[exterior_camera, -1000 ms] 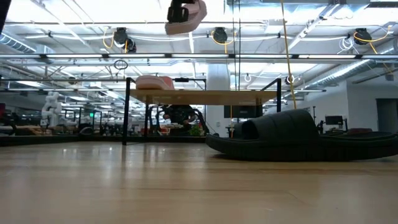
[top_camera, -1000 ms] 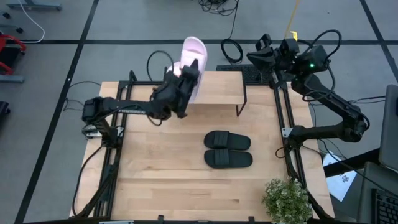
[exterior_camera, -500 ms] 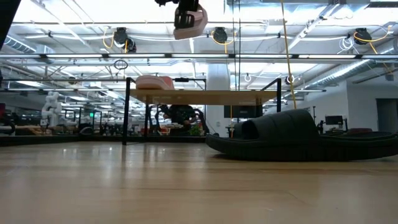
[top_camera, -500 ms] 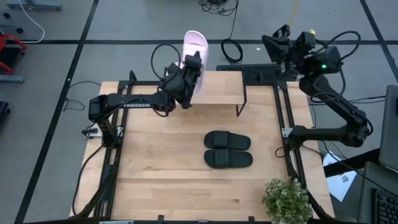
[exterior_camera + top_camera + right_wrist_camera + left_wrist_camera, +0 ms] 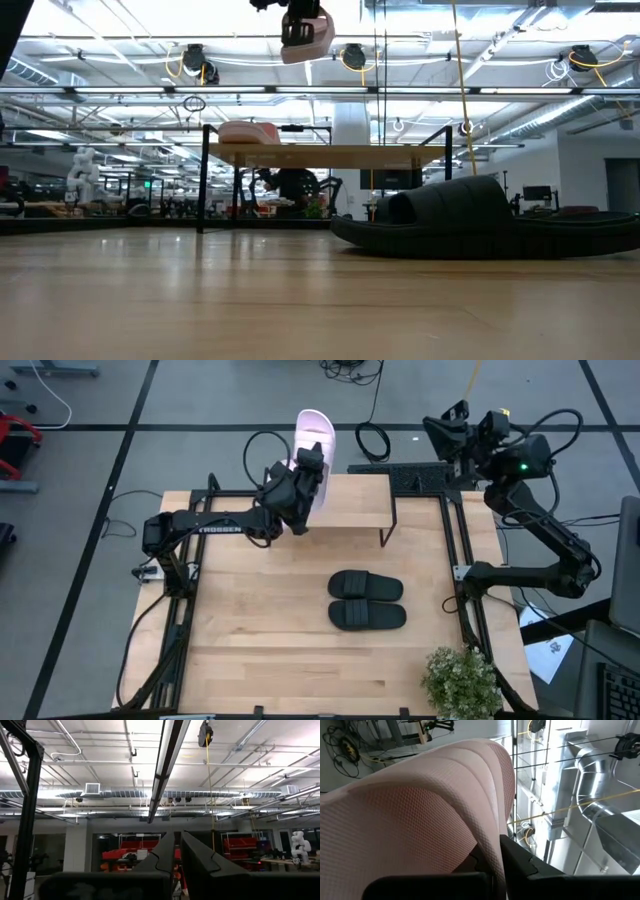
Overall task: Pick and place slides into the shelf
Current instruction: Put the pink slides on the shelf
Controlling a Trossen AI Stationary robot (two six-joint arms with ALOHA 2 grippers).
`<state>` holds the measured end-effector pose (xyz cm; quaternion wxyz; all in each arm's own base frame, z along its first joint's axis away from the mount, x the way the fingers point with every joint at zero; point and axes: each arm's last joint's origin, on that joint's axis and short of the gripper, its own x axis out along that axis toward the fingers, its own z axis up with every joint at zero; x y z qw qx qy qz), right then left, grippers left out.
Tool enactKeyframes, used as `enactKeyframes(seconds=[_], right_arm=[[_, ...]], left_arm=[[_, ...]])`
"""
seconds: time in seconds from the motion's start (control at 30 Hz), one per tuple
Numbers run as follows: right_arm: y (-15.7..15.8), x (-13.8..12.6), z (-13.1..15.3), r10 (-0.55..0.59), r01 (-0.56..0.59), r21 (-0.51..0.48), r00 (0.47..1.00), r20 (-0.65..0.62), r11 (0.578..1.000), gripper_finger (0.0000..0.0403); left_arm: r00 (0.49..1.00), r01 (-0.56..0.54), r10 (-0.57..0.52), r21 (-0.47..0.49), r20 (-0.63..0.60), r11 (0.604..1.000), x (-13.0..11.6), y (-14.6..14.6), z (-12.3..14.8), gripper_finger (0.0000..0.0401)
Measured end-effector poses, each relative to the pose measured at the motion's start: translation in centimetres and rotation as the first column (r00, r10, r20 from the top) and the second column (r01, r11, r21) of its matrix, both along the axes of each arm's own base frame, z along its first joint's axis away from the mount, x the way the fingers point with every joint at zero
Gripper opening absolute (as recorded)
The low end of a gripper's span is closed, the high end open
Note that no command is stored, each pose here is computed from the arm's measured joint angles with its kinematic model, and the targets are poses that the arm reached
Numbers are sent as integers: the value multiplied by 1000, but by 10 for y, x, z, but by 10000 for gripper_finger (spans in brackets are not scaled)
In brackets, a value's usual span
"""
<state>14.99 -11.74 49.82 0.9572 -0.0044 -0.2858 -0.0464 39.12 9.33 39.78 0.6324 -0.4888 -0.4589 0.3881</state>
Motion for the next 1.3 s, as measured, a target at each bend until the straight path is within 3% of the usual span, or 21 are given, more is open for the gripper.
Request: enactKeyframes(seconds=[0.3, 0.73, 1.3], right_arm=[[0, 0, 0, 0, 0, 2, 1000, -2, 1000, 22], [-1, 1, -2, 0, 0, 17, 1000, -18, 1000, 22], [-1, 1, -2, -4, 4, 19, 1000, -16, 1000, 22]], left_arm=[[998, 58, -58, 21, 1, 998, 2, -1, 0, 4], [997, 68, -69, 8, 45, 998, 2, -1, 0, 59], [1000, 8, -7, -17, 6, 1000, 1, 0, -2, 63]])
